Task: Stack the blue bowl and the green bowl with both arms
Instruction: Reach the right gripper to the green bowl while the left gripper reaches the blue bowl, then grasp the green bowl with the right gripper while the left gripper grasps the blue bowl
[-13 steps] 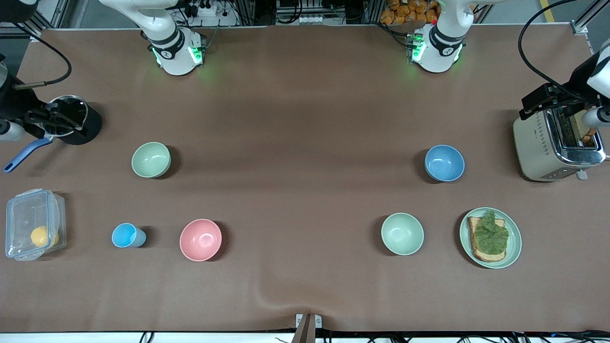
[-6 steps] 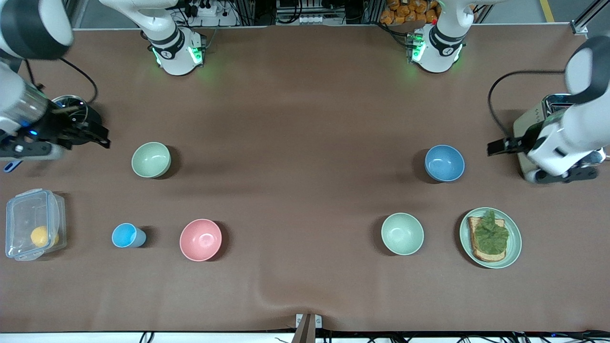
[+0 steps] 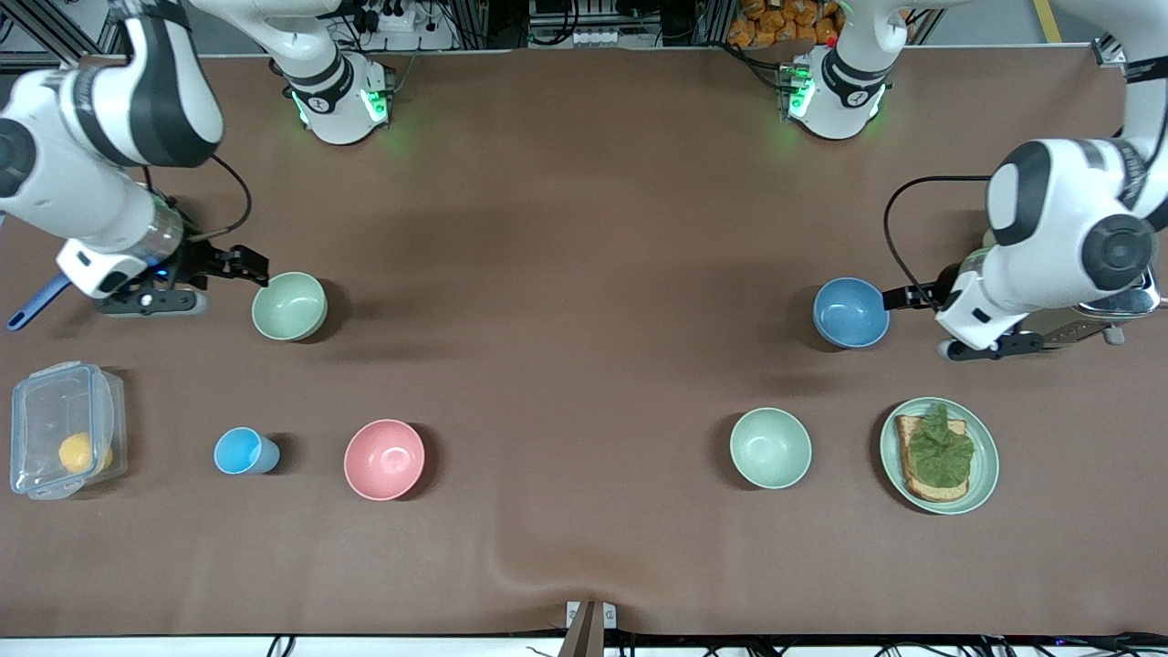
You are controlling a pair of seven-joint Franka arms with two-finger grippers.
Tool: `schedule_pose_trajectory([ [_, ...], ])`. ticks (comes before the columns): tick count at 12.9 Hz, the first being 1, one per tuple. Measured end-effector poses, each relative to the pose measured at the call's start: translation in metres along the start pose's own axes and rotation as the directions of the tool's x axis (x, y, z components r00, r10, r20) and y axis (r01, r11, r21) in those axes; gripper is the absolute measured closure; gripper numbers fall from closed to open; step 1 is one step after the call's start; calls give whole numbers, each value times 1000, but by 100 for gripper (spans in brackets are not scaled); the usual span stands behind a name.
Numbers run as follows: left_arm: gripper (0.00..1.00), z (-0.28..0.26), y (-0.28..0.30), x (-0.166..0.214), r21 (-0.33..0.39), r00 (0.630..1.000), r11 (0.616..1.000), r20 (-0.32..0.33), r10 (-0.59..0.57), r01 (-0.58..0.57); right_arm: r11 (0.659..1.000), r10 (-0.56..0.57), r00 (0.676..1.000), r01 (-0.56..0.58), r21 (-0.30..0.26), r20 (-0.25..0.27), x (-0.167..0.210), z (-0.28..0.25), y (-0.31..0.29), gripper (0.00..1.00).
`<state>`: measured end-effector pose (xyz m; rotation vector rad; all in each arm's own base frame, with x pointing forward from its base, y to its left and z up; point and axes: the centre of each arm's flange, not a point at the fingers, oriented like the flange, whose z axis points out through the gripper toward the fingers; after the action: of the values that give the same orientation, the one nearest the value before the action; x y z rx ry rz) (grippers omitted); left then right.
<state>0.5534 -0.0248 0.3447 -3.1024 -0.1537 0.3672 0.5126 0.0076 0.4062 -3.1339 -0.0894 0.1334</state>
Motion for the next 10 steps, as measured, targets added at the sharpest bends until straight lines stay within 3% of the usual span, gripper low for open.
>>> schedule_pose_trajectory([
  [3,0,54,-16,-11,-9,999,1000,-26,-27,26,993,-120,993,120,-1,-10,-8,25,5,0],
  [6,0,90,-18,-23,-12,999,1000,-43,-29,28,990,-144,989,144,-6,-45,-20,59,26,0],
  [10,0,113,-18,-22,-12,999,1000,-40,-28,28,992,-122,993,122,8,-7,-32,109,50,2],
])
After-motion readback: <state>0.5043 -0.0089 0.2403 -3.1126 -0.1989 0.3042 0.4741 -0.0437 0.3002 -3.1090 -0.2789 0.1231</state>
